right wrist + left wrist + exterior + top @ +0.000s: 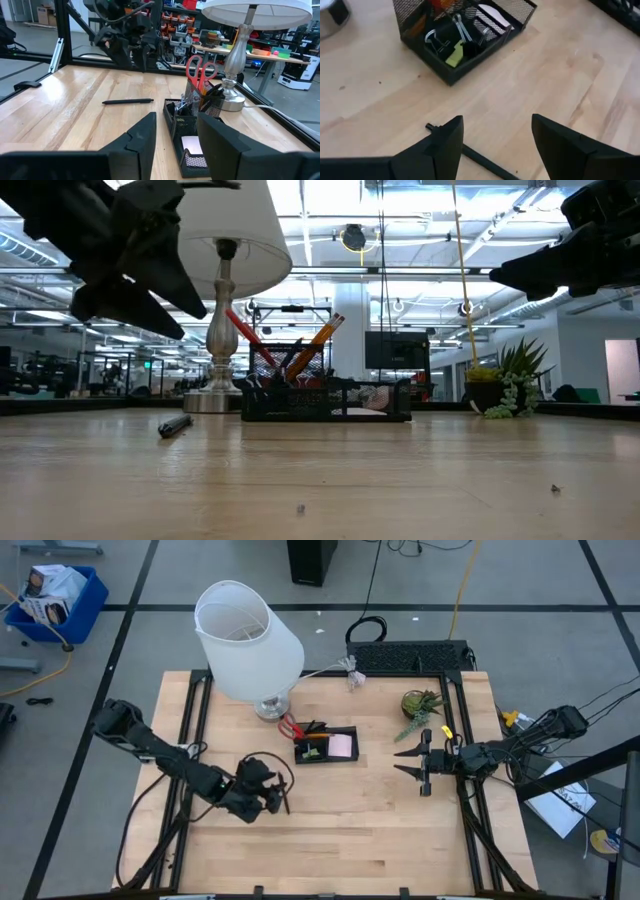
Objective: Pick and place office supplies into organizer
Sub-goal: Put the black pen into the top left compartment of the desk organizer
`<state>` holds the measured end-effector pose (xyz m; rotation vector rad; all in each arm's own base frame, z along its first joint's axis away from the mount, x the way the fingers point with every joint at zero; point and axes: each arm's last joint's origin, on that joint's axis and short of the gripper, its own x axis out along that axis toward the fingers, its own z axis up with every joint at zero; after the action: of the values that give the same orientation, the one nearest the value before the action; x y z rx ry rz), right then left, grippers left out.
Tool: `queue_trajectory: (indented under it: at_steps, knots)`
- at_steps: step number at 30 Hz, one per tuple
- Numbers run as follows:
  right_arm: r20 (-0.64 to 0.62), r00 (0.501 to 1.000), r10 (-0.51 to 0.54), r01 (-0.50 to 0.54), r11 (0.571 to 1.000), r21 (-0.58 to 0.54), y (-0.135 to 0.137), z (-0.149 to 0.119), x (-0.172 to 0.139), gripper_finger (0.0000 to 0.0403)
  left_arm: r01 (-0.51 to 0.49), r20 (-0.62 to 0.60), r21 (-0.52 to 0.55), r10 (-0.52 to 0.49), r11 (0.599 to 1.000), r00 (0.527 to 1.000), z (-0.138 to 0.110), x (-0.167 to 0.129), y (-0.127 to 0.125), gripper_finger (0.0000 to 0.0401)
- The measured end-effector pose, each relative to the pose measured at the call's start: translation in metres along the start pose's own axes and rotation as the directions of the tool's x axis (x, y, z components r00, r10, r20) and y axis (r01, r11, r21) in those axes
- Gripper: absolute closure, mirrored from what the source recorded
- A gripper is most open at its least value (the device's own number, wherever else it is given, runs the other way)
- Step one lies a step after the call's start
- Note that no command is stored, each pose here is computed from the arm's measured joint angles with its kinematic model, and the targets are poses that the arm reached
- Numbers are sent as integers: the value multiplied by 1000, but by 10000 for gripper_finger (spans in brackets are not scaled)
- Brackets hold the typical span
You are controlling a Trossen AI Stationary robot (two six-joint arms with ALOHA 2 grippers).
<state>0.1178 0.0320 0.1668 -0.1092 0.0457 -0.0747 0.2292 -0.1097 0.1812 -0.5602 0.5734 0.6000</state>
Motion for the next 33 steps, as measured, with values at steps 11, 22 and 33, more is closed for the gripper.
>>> queue_trajectory:
  at_steps: [11,22,33]
  knots:
    - [0,1000,0,0,1000,0,0,0,0,266,-145,-31,-240,142,960,989,17,21,19,187]
    - [0,1000,0,0,1000,0,0,0,0,266,-284,-166,-392,236,875,957,16,54,34,187]
    - [0,1000,0,0,1000,0,0,0,0,266,-436,-289,-327,351,838,891,8,65,2,187]
